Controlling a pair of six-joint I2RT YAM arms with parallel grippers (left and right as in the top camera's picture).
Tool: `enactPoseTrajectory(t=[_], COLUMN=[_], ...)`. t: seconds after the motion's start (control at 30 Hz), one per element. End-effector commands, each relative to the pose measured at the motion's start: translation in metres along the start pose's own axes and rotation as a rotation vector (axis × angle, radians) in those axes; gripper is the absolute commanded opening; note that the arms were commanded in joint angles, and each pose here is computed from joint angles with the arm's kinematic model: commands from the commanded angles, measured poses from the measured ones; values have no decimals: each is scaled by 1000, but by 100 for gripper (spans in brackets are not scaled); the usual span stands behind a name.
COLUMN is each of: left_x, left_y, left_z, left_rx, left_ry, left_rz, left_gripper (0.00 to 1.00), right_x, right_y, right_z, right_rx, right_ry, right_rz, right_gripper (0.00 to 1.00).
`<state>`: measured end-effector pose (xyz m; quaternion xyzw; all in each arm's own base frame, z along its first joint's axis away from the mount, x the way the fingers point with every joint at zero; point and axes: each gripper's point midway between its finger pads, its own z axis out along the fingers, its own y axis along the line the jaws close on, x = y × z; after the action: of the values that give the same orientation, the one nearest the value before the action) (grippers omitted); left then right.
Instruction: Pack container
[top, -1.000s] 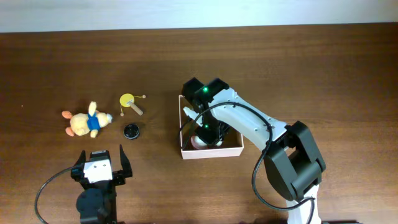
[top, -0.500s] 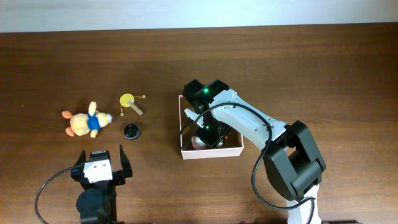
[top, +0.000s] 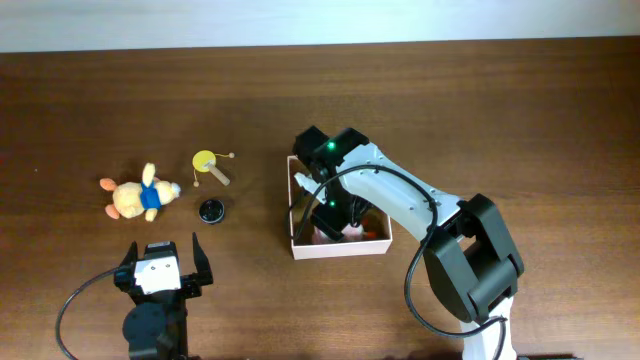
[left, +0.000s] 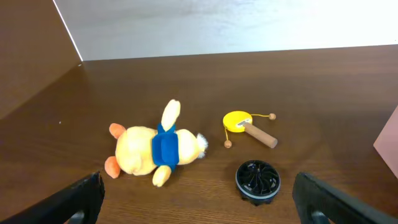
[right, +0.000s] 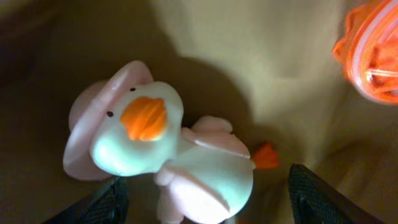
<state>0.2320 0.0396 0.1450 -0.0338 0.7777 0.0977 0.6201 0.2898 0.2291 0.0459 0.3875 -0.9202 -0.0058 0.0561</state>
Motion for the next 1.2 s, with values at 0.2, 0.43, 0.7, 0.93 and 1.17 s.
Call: enactPoseTrajectory(t=[0.2,0.43,0.7,0.93,1.17], left_x=[0,0,0,0,0], left_y=[-2,-2,-2,-2,-2], left_z=[0,0,0,0,0], left_rx=[10,9,10,9,9], left_ry=[-4,-4,-4,-4,-4], left_rz=[16,16,16,16,16], left_gripper=[99,99,99,99,99], right_x=[-30,-42,-21,28,64], right_y=[-17,-46,-135,-215,-255], right_z=[-47,-122,-174,-174,-171], right_rx=[75,97,190,209,213], right_ry=[-131,-265,-377,-378,-363], right_rz=[8,110,465,833,991], right_gripper=[72,72,72,73,99])
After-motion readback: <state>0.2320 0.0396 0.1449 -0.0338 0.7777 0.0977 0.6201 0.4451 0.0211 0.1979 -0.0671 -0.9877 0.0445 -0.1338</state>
